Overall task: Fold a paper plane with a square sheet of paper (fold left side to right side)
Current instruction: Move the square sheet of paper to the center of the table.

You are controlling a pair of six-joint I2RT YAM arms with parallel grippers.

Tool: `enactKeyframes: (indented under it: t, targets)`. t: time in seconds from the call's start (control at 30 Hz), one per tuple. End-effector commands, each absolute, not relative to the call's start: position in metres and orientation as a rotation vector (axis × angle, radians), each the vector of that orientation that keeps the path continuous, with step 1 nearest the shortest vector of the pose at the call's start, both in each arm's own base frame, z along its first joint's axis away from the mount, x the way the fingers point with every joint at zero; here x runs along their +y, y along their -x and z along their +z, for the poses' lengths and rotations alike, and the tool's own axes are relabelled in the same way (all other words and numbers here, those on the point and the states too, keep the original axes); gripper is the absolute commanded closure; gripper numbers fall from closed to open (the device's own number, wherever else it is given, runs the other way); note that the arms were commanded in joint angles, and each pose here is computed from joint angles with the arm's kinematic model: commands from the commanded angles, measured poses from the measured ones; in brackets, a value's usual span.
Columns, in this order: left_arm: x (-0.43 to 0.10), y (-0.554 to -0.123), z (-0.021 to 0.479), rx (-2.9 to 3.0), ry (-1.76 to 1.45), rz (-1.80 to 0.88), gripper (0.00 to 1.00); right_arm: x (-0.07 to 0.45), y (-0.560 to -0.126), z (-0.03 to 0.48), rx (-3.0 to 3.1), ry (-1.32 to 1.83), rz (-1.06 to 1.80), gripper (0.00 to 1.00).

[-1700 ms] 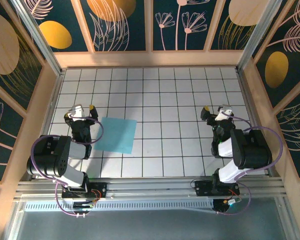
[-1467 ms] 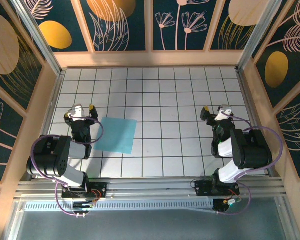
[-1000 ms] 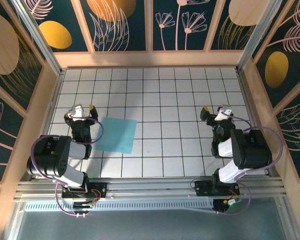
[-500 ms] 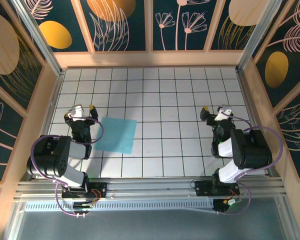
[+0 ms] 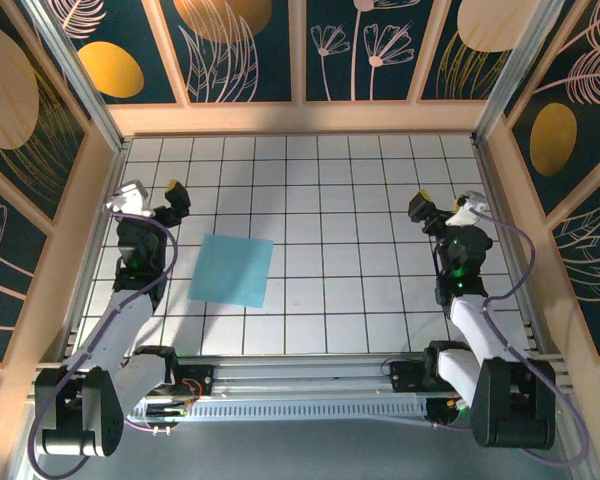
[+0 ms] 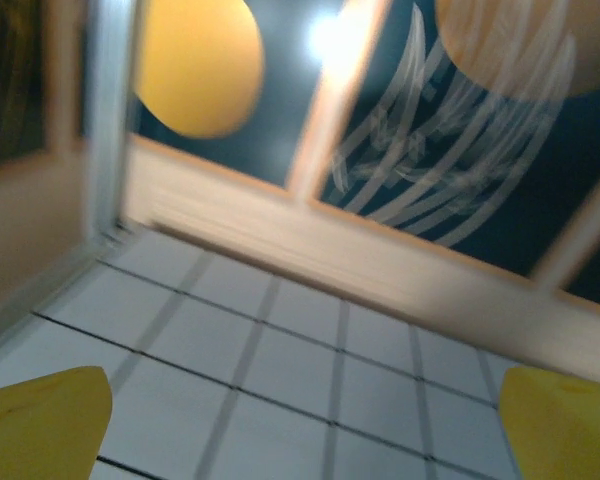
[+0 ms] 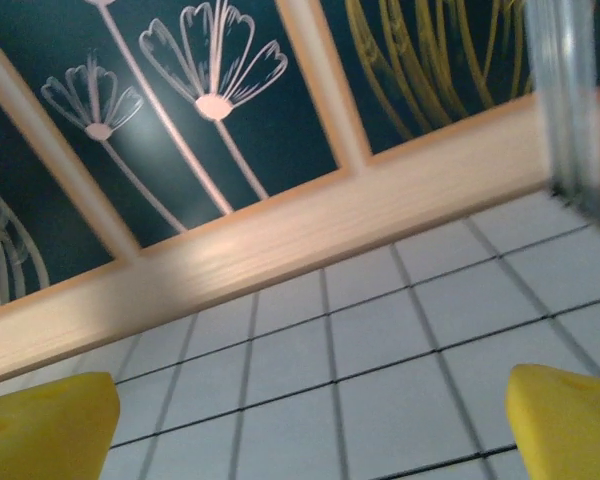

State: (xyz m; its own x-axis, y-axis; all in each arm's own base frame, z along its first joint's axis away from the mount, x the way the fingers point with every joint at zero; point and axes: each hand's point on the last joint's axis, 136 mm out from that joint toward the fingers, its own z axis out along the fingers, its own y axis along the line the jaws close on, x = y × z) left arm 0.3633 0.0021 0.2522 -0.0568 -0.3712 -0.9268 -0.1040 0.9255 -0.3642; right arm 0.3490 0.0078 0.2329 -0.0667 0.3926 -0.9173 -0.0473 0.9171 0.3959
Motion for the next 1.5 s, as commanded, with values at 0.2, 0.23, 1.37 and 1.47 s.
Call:
enactKeyframes:
  t: [0.2, 0.23, 1.37, 1.47]
  targets:
    - [-0.105, -0.299, 0.139, 2.261, 0.369, -0.902, 0.03, 0.077, -0.318, 0.174, 2.098, -0.364, 0.891, 0.01]
    - [-0.117, -0.293, 0.130, 2.302, 0.337, -0.941, 0.03, 0.084, -0.316, 0.171, 2.125, -0.334, 0.926, 0.01]
    - [-0.245, -0.296, 0.025, 2.669, 0.418, -1.190, 0.24, 0.111, -0.336, 0.144, 2.295, -0.296, 0.717, 0.02]
    - [-0.261, -0.299, 0.019, 2.674, 0.452, -1.203, 0.24, 0.109, -0.335, 0.143, 2.296, -0.308, 0.708, 0.01]
